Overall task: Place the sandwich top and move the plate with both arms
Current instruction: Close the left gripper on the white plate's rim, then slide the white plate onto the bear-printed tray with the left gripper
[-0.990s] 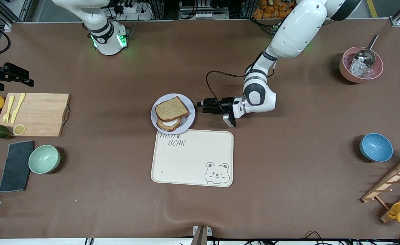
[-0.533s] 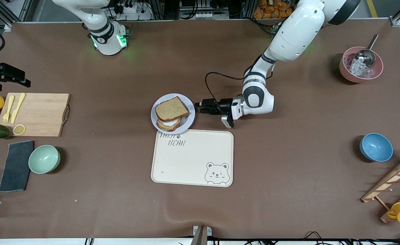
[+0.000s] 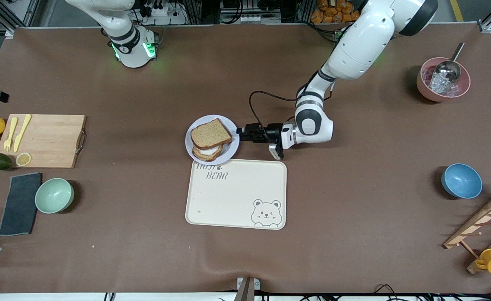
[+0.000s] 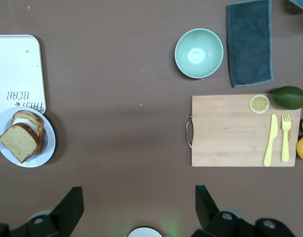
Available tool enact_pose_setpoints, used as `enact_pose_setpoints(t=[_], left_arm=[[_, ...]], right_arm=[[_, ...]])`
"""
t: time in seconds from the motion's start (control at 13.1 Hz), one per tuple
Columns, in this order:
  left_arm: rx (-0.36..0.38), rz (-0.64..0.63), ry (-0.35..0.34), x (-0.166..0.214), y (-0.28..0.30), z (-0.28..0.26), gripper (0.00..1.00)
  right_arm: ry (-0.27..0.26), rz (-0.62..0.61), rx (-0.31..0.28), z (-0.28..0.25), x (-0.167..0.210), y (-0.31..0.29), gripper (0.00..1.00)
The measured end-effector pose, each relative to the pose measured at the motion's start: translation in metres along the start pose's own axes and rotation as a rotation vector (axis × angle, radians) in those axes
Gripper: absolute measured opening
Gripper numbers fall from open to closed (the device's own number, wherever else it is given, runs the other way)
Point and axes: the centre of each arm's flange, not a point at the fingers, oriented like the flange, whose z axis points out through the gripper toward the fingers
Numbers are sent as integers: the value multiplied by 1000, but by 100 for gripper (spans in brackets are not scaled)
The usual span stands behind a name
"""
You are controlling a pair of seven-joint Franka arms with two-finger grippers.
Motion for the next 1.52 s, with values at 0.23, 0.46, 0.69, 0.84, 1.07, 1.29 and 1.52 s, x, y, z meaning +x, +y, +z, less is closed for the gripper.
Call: enact_pose_setpoints(t=[0.23, 0.46, 0.69, 0.84, 1.07, 1.29, 1.52], left_arm=[[-17, -10, 13, 1, -1, 10, 59], [-27, -11, 19, 2, 0, 18, 48], [-26, -7, 21, 3, -1, 18, 28], [-26, 1, 21, 3, -2, 18, 26], [-25, 11, 22, 3, -3, 17, 10], [-25, 23, 22, 3, -3, 18, 5], [-27, 56, 22, 3, -3, 18, 5]], right_arm=[[8, -27, -3, -7, 0, -15, 100], [8, -19, -3, -6, 0, -11, 100], [5, -21, -2, -5, 1, -12, 100], [5, -21, -2, -5, 1, -12, 100], [3, -24, -2, -4, 2, -14, 100], [1, -28, -2, -3, 2, -15, 100], [1, -28, -2, -3, 2, -16, 100]])
